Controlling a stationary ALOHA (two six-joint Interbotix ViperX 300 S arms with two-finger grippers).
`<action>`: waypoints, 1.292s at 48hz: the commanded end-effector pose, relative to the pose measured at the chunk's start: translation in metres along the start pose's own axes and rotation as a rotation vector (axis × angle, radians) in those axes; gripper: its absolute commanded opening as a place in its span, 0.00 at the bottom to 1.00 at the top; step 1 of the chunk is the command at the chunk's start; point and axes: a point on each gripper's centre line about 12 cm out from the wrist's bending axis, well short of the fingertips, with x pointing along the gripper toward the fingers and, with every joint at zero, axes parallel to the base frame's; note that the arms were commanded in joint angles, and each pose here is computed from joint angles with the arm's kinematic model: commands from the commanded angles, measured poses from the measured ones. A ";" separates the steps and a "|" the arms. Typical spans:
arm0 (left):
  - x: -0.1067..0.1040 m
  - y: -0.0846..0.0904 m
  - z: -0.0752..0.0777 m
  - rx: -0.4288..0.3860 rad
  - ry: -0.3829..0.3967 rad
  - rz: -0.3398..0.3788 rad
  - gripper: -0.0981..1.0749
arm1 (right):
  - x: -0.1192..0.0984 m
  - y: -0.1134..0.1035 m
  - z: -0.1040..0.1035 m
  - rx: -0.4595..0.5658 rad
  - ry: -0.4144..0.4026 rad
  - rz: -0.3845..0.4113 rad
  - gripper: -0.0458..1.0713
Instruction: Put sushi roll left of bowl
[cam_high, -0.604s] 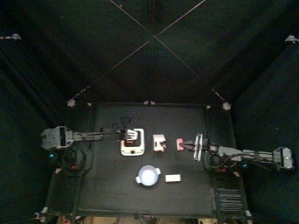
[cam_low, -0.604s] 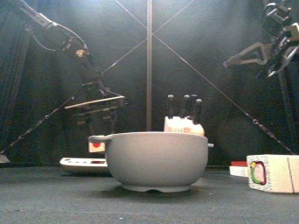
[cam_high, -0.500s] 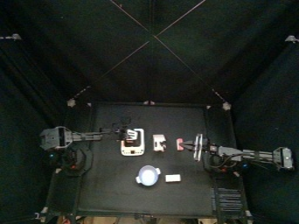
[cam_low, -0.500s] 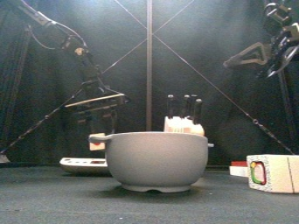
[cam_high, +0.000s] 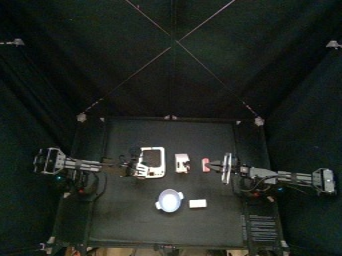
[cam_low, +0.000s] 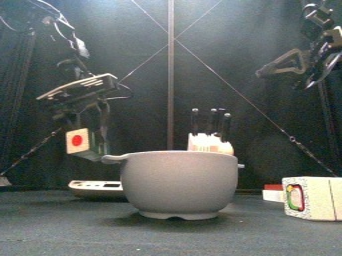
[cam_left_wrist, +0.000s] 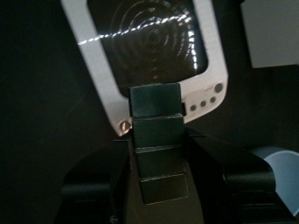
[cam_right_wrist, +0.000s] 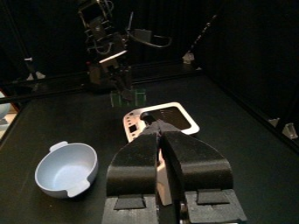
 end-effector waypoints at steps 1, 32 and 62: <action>-0.013 -0.006 -0.019 -0.004 0.017 -0.015 0.51 | 0.003 0.000 0.008 0.003 -0.020 -0.002 0.05; -0.002 -0.018 -0.130 -0.091 0.026 0.057 0.51 | 0.003 -0.001 0.008 0.014 -0.019 -0.006 0.05; 0.018 -0.034 -0.154 -0.093 0.045 0.113 0.52 | 0.003 -0.001 0.006 0.007 -0.014 -0.005 0.05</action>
